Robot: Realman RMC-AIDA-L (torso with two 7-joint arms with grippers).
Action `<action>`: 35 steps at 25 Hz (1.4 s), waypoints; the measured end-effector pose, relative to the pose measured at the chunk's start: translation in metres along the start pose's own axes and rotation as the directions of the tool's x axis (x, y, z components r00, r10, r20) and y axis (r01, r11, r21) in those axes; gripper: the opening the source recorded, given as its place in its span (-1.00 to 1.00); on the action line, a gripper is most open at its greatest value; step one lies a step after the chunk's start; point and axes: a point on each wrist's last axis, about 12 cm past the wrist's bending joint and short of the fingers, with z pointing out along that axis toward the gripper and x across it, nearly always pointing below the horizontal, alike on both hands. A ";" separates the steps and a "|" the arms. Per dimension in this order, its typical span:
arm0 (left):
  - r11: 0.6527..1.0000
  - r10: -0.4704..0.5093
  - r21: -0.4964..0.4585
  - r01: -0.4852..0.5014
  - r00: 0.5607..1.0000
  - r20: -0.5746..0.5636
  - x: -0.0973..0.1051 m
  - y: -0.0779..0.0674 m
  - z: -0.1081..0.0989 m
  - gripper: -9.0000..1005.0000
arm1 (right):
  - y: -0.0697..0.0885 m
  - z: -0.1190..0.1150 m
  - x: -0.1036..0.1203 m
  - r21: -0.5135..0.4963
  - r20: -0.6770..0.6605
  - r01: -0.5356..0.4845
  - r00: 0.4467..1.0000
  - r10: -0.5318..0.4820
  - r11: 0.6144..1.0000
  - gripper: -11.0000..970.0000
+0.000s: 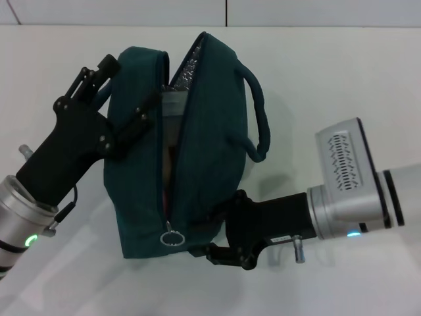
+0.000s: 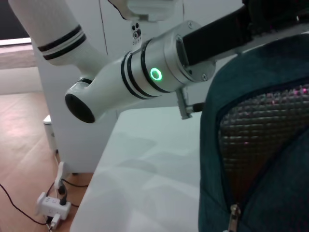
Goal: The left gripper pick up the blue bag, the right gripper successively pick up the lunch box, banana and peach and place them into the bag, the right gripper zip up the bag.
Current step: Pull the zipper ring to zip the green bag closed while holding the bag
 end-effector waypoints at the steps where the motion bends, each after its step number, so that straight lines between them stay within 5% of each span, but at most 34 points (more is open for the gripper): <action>1: 1.000 0.000 0.000 0.000 1.000 0.000 0.000 0.000 0.000 0.68 | 0.000 0.001 0.000 -0.002 -0.002 0.002 1.000 -0.002 1.000 -0.34; 35: 1.000 0.004 -0.013 -0.004 1.000 -0.003 0.000 0.001 0.000 0.68 | -0.002 0.030 -0.019 -0.027 -0.074 0.134 0.988 -0.136 0.991 -0.51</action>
